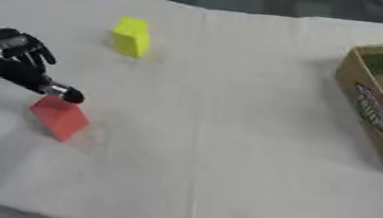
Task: Pick up the objects with one hand, pass them to the other hand, and then place them into the box on the other side of the table.
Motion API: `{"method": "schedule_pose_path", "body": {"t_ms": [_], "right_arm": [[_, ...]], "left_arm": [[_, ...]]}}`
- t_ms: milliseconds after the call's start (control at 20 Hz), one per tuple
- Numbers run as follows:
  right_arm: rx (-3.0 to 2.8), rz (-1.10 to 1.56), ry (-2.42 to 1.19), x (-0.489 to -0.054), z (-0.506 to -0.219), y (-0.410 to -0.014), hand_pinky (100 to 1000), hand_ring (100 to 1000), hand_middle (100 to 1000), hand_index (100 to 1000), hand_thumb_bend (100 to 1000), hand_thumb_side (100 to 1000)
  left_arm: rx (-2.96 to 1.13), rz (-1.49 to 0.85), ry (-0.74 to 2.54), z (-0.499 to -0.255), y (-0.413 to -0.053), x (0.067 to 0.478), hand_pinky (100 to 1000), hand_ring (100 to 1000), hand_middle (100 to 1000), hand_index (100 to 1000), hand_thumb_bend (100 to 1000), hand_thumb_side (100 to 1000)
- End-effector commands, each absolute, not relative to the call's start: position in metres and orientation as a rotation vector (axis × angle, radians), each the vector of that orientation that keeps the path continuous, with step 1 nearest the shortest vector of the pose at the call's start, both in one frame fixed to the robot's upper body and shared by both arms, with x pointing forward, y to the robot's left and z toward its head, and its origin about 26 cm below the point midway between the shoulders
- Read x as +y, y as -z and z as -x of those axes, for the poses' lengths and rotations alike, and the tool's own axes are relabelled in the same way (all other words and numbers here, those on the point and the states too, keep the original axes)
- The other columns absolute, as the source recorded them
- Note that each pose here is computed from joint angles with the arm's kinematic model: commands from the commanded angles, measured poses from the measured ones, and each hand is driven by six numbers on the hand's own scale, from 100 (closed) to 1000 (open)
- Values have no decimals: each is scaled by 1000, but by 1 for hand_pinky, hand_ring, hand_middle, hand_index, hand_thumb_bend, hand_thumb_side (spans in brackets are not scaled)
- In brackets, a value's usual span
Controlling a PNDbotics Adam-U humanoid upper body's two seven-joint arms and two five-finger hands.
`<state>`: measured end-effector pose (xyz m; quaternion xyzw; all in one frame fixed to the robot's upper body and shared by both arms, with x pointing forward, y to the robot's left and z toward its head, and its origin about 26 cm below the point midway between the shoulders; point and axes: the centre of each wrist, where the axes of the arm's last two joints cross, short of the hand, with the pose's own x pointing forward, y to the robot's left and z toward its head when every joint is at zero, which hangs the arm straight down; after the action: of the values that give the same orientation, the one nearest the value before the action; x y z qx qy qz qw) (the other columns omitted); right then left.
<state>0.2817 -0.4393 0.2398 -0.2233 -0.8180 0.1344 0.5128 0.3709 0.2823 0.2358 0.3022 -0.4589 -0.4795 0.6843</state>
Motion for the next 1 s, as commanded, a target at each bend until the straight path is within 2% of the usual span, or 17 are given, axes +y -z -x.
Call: {"method": "schedule_pose_path", "body": {"t_ms": [50,1000], "right_arm": [[-1986,561,-354,-438,-280,-251,1000,839,811,890,100,637],[-1967,574,-351,-439,-279,-249,1000,838,806,889,100,643]], "left_arm": [[-1026,-703,1066,-370,-246,286,816,772,631,784,1000,469],[-897,-650,1085,-352,-237,301,824,779,640,786,1000,437]]}}
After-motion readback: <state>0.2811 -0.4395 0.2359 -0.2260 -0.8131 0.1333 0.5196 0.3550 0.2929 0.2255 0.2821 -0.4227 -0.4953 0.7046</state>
